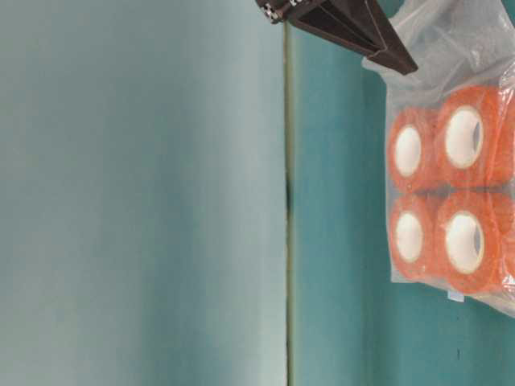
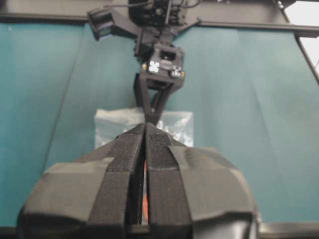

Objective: Hand over the clear zip bag and make it stand upright.
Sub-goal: 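Close the right gripper on the bag's right edge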

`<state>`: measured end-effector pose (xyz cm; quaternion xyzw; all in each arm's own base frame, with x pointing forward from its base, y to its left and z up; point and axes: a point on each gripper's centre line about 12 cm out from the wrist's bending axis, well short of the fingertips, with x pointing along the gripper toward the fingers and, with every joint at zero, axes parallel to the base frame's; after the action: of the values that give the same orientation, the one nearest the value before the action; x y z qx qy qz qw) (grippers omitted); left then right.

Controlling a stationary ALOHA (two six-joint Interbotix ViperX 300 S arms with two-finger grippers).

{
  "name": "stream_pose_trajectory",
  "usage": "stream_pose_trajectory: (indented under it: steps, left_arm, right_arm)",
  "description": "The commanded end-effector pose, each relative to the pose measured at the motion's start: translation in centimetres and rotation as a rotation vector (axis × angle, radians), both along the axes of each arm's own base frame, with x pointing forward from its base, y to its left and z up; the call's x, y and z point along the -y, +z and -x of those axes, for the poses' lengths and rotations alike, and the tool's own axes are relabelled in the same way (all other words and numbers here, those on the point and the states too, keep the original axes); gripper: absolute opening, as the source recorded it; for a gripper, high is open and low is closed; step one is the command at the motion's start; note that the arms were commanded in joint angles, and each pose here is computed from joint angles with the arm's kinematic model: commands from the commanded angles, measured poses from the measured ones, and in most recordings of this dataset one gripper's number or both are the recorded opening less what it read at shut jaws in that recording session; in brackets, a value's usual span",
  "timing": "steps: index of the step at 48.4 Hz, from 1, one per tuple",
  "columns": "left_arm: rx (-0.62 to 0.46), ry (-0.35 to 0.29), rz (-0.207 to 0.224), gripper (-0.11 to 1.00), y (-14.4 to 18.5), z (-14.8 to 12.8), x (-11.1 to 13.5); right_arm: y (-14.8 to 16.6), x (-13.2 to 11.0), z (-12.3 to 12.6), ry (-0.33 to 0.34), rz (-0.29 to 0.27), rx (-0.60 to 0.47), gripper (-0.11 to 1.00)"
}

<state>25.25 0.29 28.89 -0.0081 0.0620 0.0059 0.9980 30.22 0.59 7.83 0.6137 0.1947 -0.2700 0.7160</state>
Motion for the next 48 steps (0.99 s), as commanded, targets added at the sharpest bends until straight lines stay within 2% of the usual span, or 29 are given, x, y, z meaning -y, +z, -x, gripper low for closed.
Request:
stream_pose_trajectory:
  steps: [1, 12, 17, 19, 23, 31, 35, 37, 48]
  left_arm:
    - [0.026, -0.002, -0.003, -0.01, 0.9, -0.1, 0.0]
    - [0.026, -0.002, -0.003, -0.01, 0.9, -0.1, 0.0]
    - [0.02, -0.002, -0.002, -0.01, 0.8, -0.1, 0.0]
    - [0.015, -0.003, 0.0, -0.01, 0.7, -0.1, 0.1]
    - [0.008, -0.003, 0.0, -0.01, 0.6, -0.1, 0.1]
    - [0.003, -0.003, -0.002, -0.01, 0.6, -0.1, 0.1]
    - [0.003, -0.003, -0.002, -0.01, 0.6, -0.1, 0.1]
    - [0.003, -0.003, 0.0, -0.01, 0.6, -0.1, 0.1]
    - [0.0, -0.003, -0.002, -0.01, 0.5, -0.1, 0.1]
  right_arm:
    - [0.2, 0.1, -0.5, -0.016, -0.005, 0.023, 0.92]
    - [0.5, 0.4, -0.3, -0.028, 0.007, 0.055, 0.91]
    - [0.4, 0.5, -0.1, -0.05, -0.006, 0.046, 0.86]
    - [0.3, 0.6, 0.0, -0.064, -0.016, 0.04, 0.81]
    - [0.1, 0.7, 0.2, -0.087, -0.033, 0.029, 0.64]
    - [0.0, 1.0, 0.5, -0.099, -0.034, 0.019, 0.21]
    - [0.1, 1.1, 0.5, -0.101, -0.033, 0.021, 0.04]
    - [0.1, 1.1, 0.5, -0.101, -0.033, 0.021, 0.01]
    - [0.1, 1.1, 0.3, -0.099, -0.034, 0.024, 0.01]
